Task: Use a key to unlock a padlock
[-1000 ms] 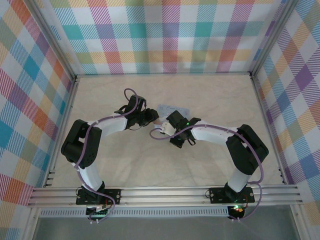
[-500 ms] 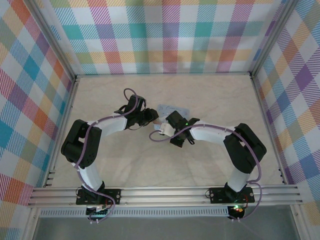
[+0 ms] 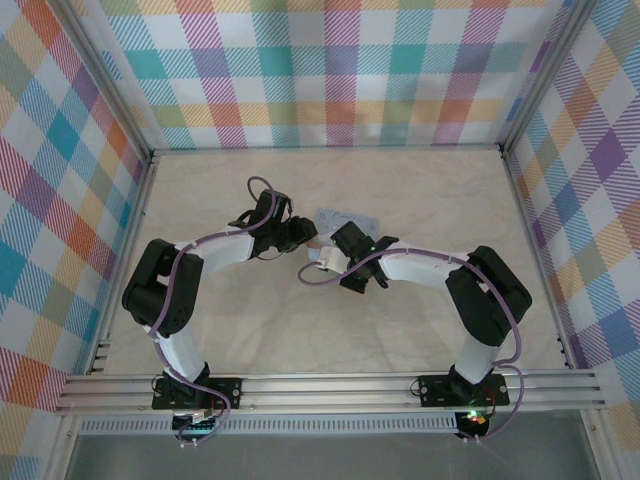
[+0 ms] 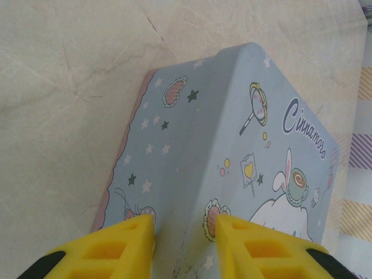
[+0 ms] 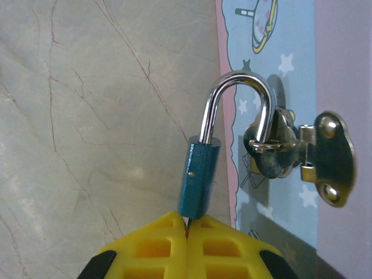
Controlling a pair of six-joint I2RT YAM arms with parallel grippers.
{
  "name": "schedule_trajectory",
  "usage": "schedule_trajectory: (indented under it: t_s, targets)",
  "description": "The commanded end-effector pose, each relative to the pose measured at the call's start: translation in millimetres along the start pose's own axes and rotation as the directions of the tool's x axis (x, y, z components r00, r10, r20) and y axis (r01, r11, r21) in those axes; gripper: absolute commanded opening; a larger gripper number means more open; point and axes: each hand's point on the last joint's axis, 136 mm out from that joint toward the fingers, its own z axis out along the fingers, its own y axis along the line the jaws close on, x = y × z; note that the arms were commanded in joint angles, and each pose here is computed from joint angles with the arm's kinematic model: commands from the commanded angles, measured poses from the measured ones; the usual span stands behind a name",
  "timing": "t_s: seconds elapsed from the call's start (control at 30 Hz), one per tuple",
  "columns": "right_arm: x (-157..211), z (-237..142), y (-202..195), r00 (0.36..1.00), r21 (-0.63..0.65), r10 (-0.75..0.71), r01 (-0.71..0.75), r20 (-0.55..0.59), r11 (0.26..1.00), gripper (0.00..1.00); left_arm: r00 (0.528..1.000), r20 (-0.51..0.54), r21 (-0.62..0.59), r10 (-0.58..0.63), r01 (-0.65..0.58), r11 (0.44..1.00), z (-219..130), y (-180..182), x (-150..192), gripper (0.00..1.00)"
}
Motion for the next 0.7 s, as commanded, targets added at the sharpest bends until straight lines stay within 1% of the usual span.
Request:
schedule_trajectory:
  t_s: [0.0, 0.23, 0.43, 0.67]
  targets:
    - [-19.4, -3.9, -8.6, 0.998, 0.036, -0.018, 0.016, 0.063, 0.999, 0.00, 1.000, -0.025, 0.014, -0.014, 0.014, 1.000, -1.9, -1.0, 4.7, 0.33]
    - [-19.6, -6.1, -10.4, 0.997, 0.053, -0.030, 0.026, 0.074, 0.998, 0.00, 1.000, -0.024, 0.009, -0.014, 0.014, 1.000, -2.0, -0.3, 4.5, 0.33]
    - [-23.1, -8.6, -13.1, 0.991, 0.086, -0.067, 0.057, 0.114, 0.995, 0.00, 1.000, -0.025, 0.004, -0.016, 0.016, 1.000, -1.6, 0.8, 4.7, 0.33]
    - [-24.8, -10.1, -12.1, 0.990, 0.080, -0.069, 0.059, 0.120, 0.995, 0.00, 1.000, -0.020, 0.004, -0.012, 0.012, 1.000, -3.2, -0.5, 3.4, 0.33]
